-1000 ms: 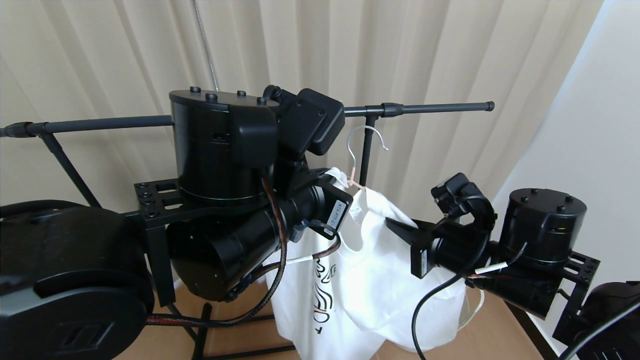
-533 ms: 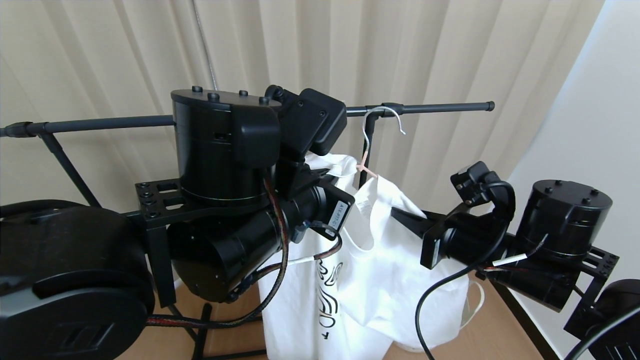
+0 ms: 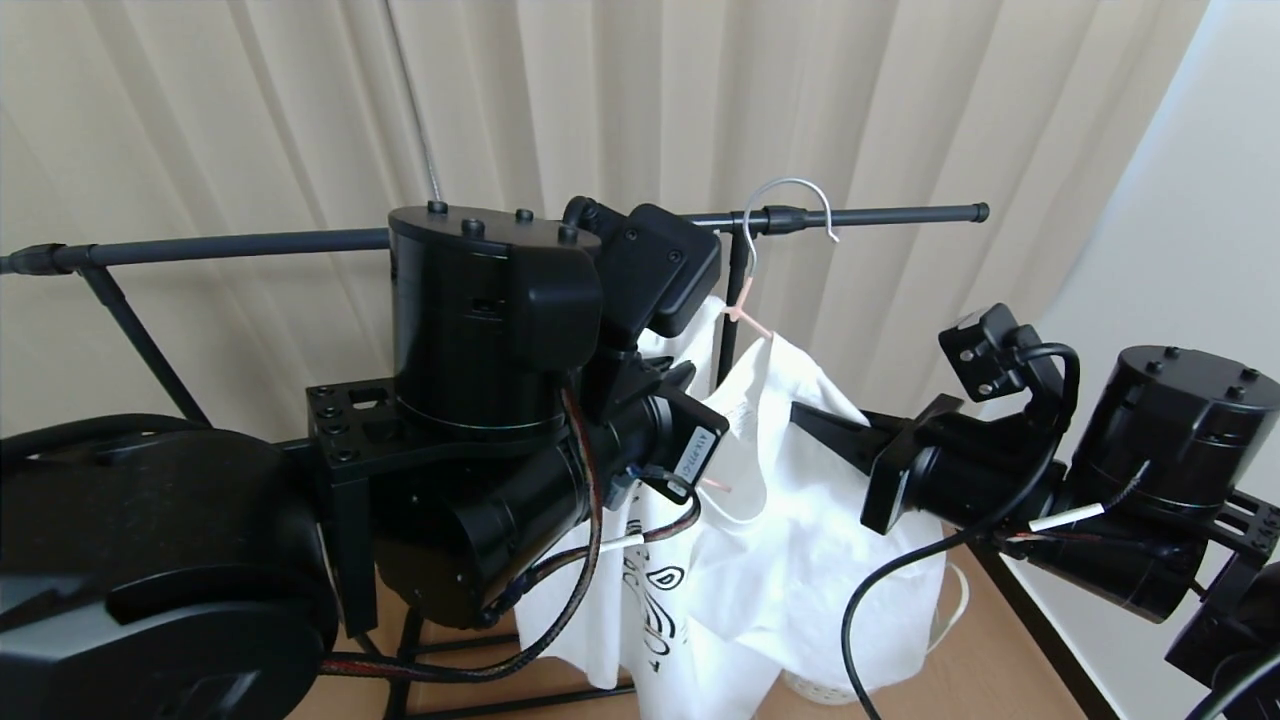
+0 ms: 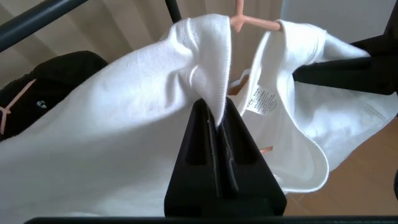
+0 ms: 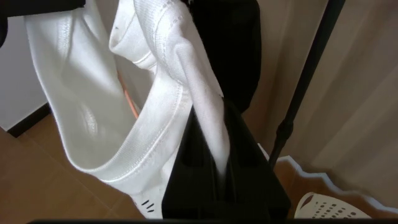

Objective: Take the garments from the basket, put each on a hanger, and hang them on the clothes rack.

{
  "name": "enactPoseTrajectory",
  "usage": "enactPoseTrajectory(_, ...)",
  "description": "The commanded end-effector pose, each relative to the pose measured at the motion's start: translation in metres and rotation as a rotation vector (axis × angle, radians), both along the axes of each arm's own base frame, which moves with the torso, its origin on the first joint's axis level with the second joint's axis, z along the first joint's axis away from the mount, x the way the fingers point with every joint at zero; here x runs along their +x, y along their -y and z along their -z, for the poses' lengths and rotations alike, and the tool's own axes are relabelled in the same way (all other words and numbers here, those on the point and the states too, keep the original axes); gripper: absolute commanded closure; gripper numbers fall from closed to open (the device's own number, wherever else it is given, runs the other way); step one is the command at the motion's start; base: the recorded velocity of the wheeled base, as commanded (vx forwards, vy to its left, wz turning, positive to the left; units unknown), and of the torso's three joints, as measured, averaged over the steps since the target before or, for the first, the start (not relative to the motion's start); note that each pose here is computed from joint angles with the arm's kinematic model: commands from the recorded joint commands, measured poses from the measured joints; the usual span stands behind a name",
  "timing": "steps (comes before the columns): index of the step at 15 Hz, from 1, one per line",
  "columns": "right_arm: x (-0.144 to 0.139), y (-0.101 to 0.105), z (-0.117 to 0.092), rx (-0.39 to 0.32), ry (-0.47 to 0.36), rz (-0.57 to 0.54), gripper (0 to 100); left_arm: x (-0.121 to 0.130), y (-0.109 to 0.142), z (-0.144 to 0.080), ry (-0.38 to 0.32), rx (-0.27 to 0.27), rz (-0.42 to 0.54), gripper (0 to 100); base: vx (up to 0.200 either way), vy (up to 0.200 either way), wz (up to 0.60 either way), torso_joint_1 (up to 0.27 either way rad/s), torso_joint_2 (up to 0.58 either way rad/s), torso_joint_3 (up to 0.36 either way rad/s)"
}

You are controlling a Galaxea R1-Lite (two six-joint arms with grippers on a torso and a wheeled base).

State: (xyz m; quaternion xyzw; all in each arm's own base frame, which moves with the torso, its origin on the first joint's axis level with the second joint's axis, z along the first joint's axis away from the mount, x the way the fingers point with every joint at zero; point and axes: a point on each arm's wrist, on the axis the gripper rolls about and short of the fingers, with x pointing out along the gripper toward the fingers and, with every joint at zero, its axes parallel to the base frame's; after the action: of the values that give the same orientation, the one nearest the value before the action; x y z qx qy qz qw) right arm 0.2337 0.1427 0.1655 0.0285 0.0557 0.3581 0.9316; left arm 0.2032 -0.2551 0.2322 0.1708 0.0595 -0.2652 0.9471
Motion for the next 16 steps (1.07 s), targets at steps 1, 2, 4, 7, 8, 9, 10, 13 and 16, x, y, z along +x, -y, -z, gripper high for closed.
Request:
enactPoseTrajectory(1, -0.002, 0.002, -0.003, 0.013, 0.006, -0.001, 100, 0.001, 0.003, 0.004, -0.006, 0.009, 0.002, 100, 0.0, 0.0, 0.0, 0.0, 0.0, 0.0)
enactPoseTrajectory(2, -0.003, 0.002, -0.004, 0.018, 0.011, -0.008, 100, 0.0, 0.004, 0.004, -0.008, 0.009, 0.005, 100, 0.0, 0.0, 0.0, 0.0, 0.0, 0.0)
enactPoseTrajectory(4, -0.005, 0.002, -0.006, 0.035, 0.034, -0.031, 100, 0.001, 0.004, 0.005, -0.009, 0.009, 0.005, 100, 0.0, 0.0, 0.0, 0.0, 0.0, 0.0)
enactPoseTrajectory(7, -0.004, 0.006, -0.004, 0.039, 0.04, -0.028, 100, -0.001, 0.004, 0.005, -0.01, 0.006, 0.004, 0, 0.0, 0.0, 0.0, 0.0, 0.0, 0.0)
enactPoseTrajectory(8, -0.003, 0.008, -0.003, 0.038, 0.038, -0.026, 100, -0.002, 0.004, 0.004, -0.005, 0.007, -0.015, 0, 0.0, 0.0, 0.0, 0.0, 0.0, 0.0)
enactPoseTrajectory(9, -0.002, 0.01, -0.004, 0.038, 0.04, -0.028, 100, -0.003, 0.001, 0.001, 0.0, 0.001, -0.026, 0, 0.0, 0.0, 0.0, 0.0, 0.0, 0.0)
enactPoseTrajectory(10, -0.001, 0.01, -0.003, 0.037, 0.039, -0.026, 100, -0.004, 0.0, 0.001, 0.002, 0.001, -0.026, 0, 0.0, 0.0, 0.0, 0.0, 0.0, 0.0)
enactPoseTrajectory(13, 0.006, 0.018, -0.002, 0.035, 0.033, -0.009, 100, -0.008, -0.011, 0.003, -0.005, 0.006, -0.036, 0, 0.0, 0.0, 0.0, 0.0, 0.0, 0.0)
enactPoseTrajectory(16, 0.012, 0.033, -0.001, 0.035, 0.03, -0.018, 100, -0.008, -0.035, -0.004, 0.006, -0.008, -0.088, 0, 0.0, 0.0, 0.0, 0.0, 0.0, 0.0)
